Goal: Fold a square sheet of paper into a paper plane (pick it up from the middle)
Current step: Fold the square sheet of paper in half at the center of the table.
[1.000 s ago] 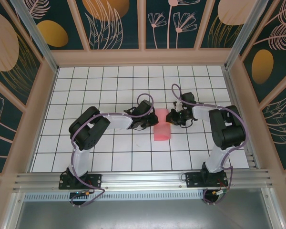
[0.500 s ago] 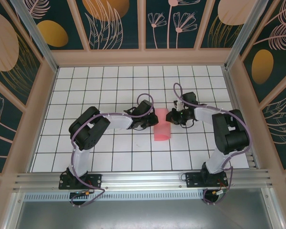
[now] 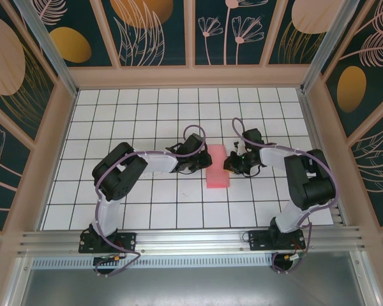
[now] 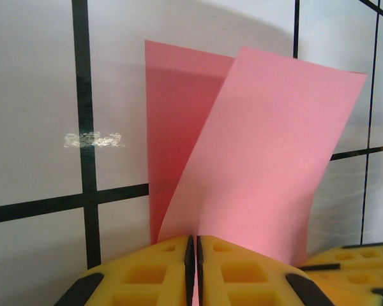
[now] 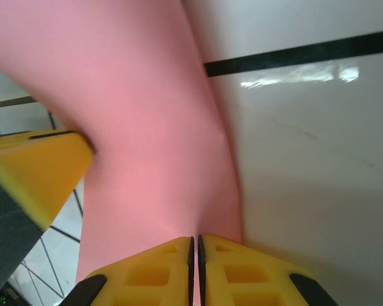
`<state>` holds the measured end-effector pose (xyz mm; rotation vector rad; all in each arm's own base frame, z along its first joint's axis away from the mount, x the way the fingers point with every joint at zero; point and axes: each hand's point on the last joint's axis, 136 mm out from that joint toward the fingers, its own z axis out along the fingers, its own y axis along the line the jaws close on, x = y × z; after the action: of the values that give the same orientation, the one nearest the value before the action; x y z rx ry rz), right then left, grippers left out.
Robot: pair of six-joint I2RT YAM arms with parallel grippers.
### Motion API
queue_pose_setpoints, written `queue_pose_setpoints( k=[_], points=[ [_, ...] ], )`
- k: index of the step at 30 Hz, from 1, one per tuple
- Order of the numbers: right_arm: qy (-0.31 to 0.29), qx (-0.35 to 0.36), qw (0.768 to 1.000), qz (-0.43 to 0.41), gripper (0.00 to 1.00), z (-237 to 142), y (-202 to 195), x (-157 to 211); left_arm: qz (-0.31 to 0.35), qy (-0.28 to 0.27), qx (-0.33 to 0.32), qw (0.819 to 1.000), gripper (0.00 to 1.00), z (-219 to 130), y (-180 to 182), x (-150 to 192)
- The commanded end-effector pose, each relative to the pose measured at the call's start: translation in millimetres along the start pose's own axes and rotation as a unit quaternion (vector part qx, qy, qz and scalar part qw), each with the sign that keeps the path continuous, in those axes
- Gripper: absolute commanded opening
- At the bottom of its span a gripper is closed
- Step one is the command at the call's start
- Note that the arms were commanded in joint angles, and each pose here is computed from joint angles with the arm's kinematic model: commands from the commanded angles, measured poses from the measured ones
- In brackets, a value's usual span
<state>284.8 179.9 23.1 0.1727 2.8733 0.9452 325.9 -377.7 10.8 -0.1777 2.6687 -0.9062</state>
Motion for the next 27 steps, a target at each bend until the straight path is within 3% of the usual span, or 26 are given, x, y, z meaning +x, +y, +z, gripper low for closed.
queue_pose_setpoints(
  k=[1,12,20,27],
  points=[
    [0.000,-0.009,1.000,0.006,0.15,-10.2,15.1,6.4,-0.026,0.082,-0.185,0.979,0.14,9.7,115.6,59.9],
    [0.037,0.048,0.994,0.088,0.15,9.9,-37.7,57.1,-0.027,0.082,-0.184,0.979,0.14,10.2,116.5,60.4],
    [0.002,-0.011,0.999,0.048,0.16,-18.9,5.2,40.4,-0.027,0.081,-0.184,0.979,0.13,10.3,116.3,60.2],
    [0.047,0.016,0.995,0.083,0.16,-3.4,-24.2,77.9,-0.028,0.081,-0.184,0.979,0.13,10.8,117.0,60.4]
  ],
)
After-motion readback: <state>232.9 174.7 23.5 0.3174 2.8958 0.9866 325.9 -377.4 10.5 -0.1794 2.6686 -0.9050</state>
